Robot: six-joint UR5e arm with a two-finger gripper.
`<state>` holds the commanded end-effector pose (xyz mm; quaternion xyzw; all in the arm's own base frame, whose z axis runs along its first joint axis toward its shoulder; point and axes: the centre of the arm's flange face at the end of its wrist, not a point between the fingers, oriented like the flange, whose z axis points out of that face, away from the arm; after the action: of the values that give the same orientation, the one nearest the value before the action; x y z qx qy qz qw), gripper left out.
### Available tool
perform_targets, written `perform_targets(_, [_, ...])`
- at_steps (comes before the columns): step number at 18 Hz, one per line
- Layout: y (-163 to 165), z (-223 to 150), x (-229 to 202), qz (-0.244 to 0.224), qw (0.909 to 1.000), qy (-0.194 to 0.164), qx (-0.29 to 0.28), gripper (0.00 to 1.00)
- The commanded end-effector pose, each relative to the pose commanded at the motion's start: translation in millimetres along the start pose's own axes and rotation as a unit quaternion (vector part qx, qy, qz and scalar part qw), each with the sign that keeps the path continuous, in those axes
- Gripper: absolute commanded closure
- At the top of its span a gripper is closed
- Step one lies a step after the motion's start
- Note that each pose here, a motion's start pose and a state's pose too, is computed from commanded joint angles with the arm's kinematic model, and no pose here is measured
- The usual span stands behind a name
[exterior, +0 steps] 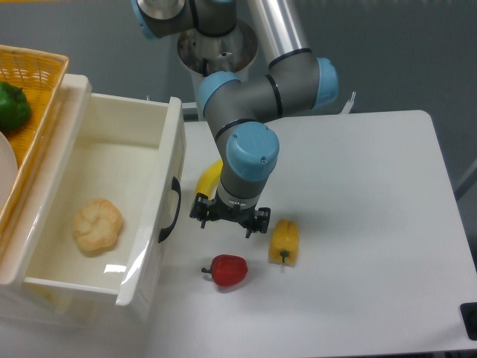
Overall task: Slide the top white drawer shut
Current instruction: 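Lower the gripper beside the drawer front near its black handle, then push the drawer front with the gripper, sliding the drawer into the unit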
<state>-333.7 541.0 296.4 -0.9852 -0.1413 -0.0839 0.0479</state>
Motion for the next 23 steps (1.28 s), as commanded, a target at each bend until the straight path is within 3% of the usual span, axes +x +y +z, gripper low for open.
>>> perform_targets(23, [-7.9, -7.8, 31.2, 0.023, 0.9996, 0.008, 0.013, 0.0])
